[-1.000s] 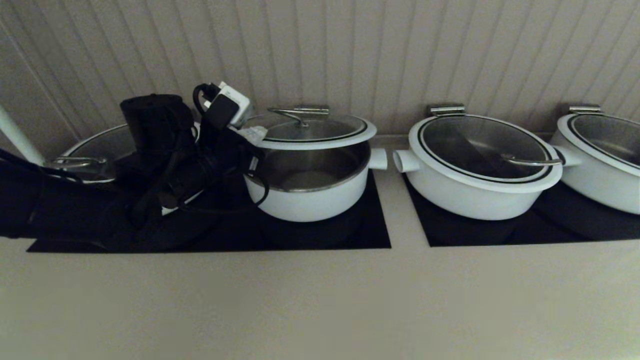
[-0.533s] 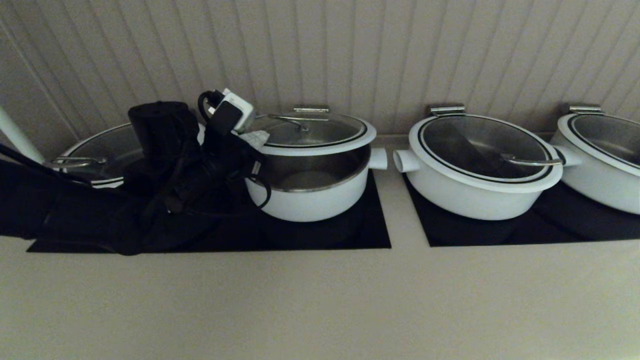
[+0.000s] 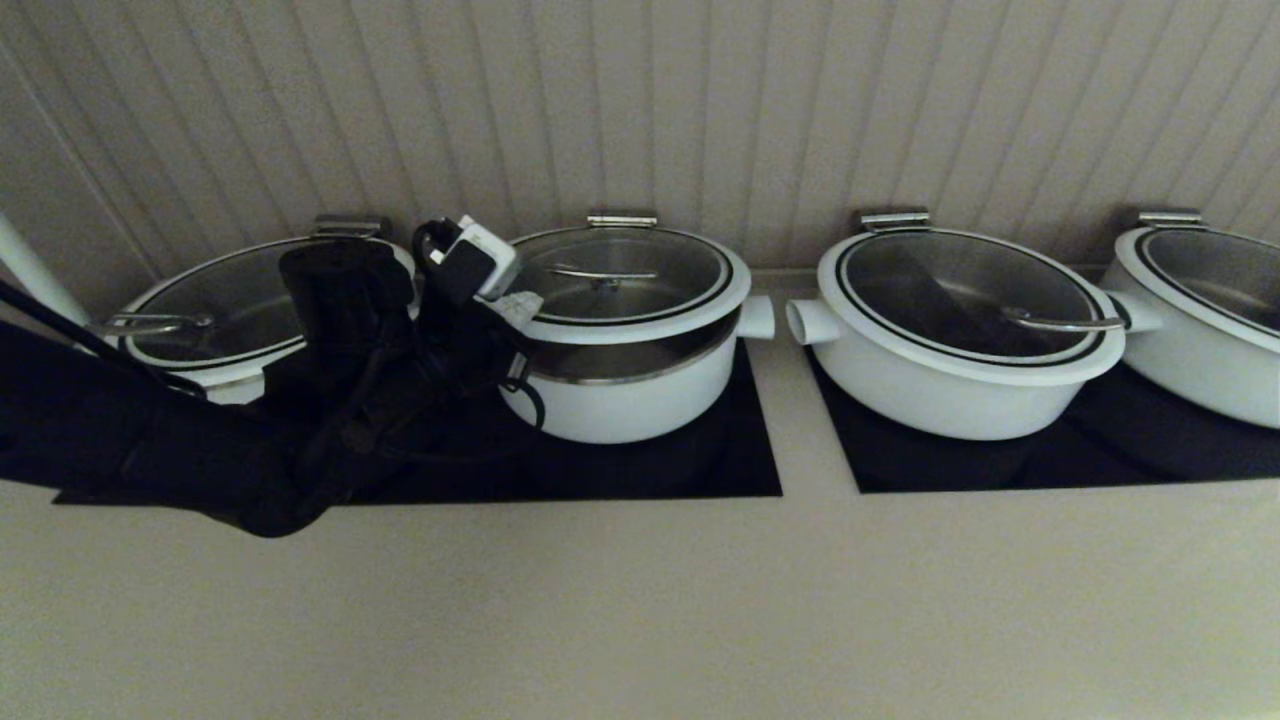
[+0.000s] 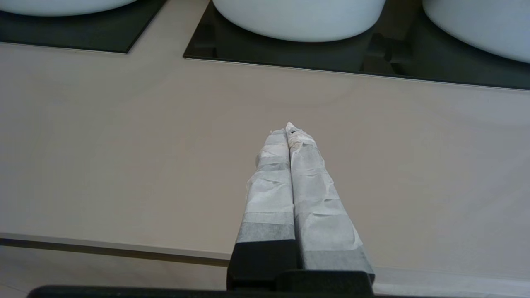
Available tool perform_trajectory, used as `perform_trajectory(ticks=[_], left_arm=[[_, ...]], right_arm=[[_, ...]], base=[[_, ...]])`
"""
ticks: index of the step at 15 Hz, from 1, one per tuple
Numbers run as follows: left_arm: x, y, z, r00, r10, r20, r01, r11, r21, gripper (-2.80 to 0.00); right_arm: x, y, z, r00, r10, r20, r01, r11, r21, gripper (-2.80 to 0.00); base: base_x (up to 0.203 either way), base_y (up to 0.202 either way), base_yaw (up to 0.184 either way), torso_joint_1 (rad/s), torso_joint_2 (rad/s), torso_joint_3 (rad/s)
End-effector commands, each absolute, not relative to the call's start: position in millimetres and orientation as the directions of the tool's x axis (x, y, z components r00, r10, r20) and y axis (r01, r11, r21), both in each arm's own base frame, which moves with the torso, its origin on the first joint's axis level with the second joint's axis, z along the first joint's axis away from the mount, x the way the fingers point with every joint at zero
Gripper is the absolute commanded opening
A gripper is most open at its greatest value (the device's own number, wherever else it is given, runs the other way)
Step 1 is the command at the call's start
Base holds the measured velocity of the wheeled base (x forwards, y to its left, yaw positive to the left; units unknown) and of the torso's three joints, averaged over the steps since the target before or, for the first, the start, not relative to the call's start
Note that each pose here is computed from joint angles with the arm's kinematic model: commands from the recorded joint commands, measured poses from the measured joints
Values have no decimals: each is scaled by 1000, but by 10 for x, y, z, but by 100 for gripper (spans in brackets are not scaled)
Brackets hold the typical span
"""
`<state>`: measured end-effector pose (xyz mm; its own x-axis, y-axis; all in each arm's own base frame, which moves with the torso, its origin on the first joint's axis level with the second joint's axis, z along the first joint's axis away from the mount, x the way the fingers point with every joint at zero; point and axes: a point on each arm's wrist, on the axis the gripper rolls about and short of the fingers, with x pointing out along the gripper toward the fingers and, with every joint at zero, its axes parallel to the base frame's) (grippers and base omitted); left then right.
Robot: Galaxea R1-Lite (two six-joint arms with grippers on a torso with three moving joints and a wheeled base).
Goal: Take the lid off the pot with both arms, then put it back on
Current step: Close the pot lid
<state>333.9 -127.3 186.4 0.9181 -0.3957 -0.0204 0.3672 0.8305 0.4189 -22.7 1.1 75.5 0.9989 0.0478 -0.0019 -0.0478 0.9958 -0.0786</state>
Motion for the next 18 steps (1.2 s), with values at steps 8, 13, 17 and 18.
perform_trajectory(ticks=[8,13,17,18], left_arm=[[3300,-1336,1708,909,-413,-58,397,816,420,-280],[3329,-1348,1638,908,-413,-65,400,815,420,-280],[3345,-1354,1571,908,-412,-79,406,813,418,-280],[3347,-1355,1564,907,-412,-81,407,813,417,-280]], right_arm=[[-227,11,757,999,49,0,-49,996,-80,-280],[-227,11,757,999,48,0,-47,996,-80,-280],[-227,11,757,999,49,0,-49,996,-80,-280],[-227,11,757,999,49,0,-49,996,-80,-280]], base=[[0,0,0,0,0,0],[0,0,0,0,0,0],[0,0,0,0,0,0],[0,0,0,0,0,0]])
